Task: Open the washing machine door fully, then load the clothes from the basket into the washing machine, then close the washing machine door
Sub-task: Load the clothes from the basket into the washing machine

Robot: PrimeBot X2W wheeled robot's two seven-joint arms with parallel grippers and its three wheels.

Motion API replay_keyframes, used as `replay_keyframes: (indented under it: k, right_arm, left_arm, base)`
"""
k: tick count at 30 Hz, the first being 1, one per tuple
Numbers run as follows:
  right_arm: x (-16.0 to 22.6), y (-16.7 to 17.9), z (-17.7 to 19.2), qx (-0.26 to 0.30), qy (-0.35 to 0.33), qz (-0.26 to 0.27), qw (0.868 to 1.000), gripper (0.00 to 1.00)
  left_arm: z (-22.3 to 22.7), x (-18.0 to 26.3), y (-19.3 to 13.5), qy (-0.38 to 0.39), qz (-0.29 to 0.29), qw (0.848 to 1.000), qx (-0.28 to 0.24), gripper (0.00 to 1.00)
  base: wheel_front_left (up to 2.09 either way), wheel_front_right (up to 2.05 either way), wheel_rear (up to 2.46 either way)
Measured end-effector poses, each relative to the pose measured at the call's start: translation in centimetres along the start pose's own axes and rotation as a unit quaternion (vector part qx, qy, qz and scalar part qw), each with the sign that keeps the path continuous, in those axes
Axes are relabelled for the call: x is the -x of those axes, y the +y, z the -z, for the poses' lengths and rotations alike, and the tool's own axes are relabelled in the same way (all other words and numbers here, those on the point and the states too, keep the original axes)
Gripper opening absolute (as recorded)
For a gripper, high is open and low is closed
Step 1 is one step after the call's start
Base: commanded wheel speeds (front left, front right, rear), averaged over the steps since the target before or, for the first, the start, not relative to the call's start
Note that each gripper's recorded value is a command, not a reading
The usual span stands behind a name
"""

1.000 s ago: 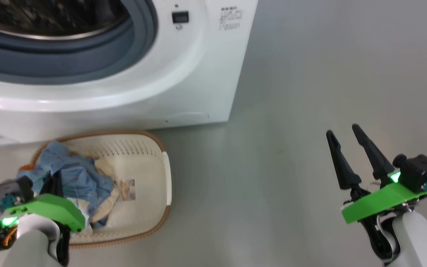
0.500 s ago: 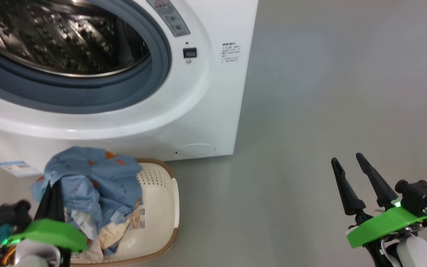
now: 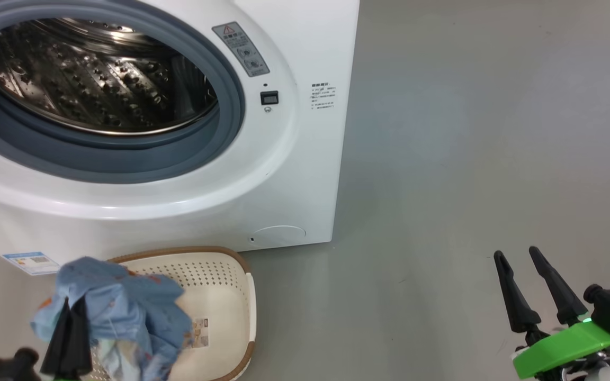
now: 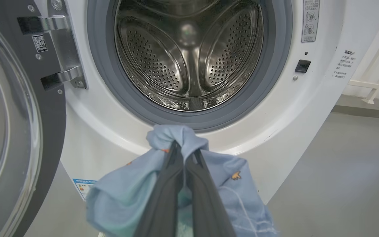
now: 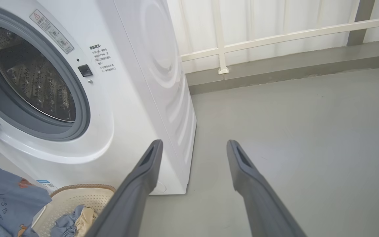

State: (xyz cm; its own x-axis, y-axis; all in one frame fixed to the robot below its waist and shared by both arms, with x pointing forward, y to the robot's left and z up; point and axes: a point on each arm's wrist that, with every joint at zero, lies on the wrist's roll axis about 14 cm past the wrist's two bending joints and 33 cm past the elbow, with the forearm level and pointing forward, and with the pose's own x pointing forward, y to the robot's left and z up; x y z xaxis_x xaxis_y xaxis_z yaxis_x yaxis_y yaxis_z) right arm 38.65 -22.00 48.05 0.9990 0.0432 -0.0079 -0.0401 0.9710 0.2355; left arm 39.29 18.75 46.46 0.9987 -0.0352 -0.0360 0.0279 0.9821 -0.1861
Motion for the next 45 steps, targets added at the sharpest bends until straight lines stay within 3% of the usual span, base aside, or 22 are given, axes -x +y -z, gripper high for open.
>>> replay_keyframes:
  k: [11,15,21,35,45]
  right_arm:
    - [0.1,-0.8,-0.2,0.000,-0.004,0.013,1.000,1.00]
    - [-0.1,-0.8,0.1,-0.002,0.000,0.013,1.000,1.00]
    - [-0.6,-0.8,1.1,-0.007,0.012,0.015,1.000,1.00]
    - [-2.3,-0.9,2.6,-0.014,0.025,0.022,0.999,1.00]
    - [-3.0,-1.6,3.6,-0.016,0.036,0.034,0.999,1.00]
  left_arm:
    - [-0.6,1.7,-0.1,-0.012,-0.005,1.000,0.007,0.00]
    - [-0.9,1.3,-0.3,-0.019,-0.006,0.999,0.034,0.00]
    - [-5.0,-2.7,-1.5,-0.083,0.024,0.995,0.042,0.00]
    - [-15.1,-11.6,-2.9,-0.227,0.062,0.972,0.001,0.00]
    - [-8.9,-17.7,-3.5,-0.131,0.064,0.989,0.009,0.00]
  base:
    - [0.00,0.00,0.00]
    - [0.00,0.00,0.00]
    - [0.00,0.00,0.00]
    - [0.00,0.00,0.00]
    - [0.00,0.00,0.00]
